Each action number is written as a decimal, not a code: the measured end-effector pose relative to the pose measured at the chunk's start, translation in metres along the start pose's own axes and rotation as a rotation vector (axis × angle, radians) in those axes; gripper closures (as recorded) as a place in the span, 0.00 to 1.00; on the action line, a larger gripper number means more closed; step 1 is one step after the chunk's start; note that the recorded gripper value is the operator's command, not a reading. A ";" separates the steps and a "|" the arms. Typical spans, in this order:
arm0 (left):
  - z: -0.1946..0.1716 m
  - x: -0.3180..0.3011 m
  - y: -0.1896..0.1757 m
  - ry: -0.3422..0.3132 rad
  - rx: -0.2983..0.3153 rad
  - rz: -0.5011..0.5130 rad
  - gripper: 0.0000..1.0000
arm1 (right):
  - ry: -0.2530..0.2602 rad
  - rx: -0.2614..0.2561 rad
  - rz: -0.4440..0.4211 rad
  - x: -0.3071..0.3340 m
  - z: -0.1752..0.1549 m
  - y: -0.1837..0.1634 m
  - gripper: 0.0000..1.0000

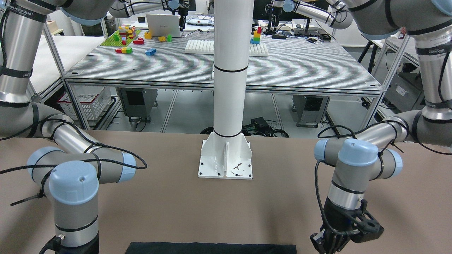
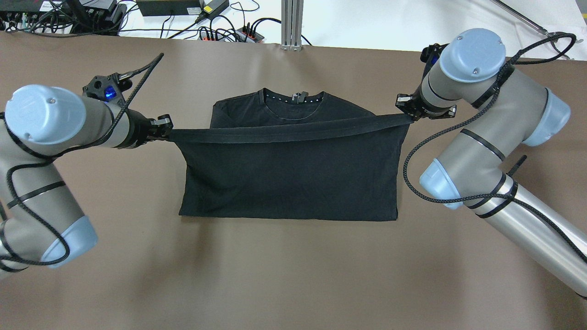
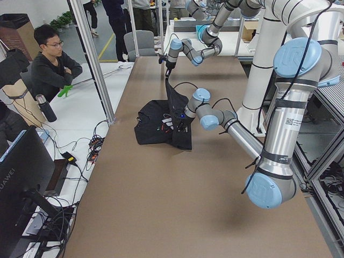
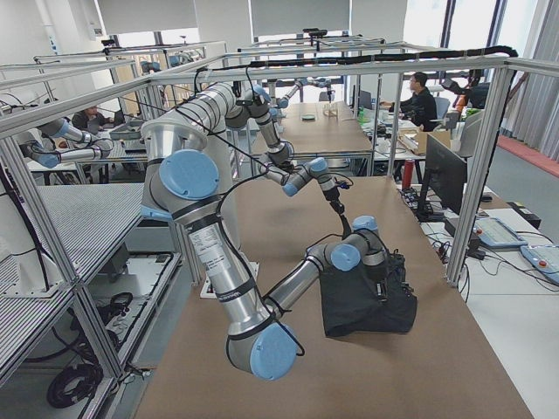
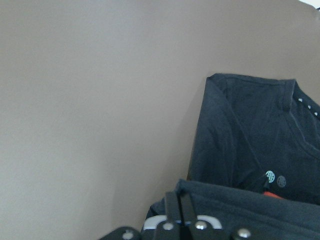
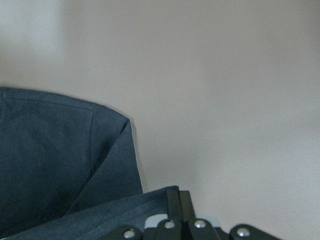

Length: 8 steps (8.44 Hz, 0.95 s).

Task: Fold clothes
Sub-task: 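Lift the hem with both grippers and fold it toward the collar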

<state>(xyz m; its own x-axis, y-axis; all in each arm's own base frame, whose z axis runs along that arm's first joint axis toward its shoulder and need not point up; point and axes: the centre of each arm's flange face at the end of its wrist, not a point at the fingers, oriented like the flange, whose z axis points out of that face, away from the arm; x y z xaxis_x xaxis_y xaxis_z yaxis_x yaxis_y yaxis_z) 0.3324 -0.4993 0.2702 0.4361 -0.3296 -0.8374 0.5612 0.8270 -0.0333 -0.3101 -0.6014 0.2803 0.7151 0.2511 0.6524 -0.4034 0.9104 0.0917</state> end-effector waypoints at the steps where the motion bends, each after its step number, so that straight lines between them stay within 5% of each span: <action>1: 0.016 0.013 -0.016 -0.014 0.014 -0.001 1.00 | 0.004 0.014 0.002 -0.003 0.014 -0.009 1.00; 5: 0.079 0.034 -0.058 -0.047 0.043 -0.008 0.98 | -0.009 0.039 -0.002 -0.016 0.079 -0.029 1.00; 8: 0.119 0.018 -0.075 -0.042 0.055 0.002 0.83 | -0.015 0.062 -0.007 -0.035 0.091 -0.039 0.91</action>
<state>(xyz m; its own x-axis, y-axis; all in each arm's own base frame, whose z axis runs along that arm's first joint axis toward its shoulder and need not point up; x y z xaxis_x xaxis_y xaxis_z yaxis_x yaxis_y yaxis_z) 0.3815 -0.6217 0.3225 0.4657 -0.3484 -0.8135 0.5977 0.8017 -0.0011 -0.3710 -0.6759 0.3226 0.7096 0.2398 0.6626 -0.4334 0.8899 0.1421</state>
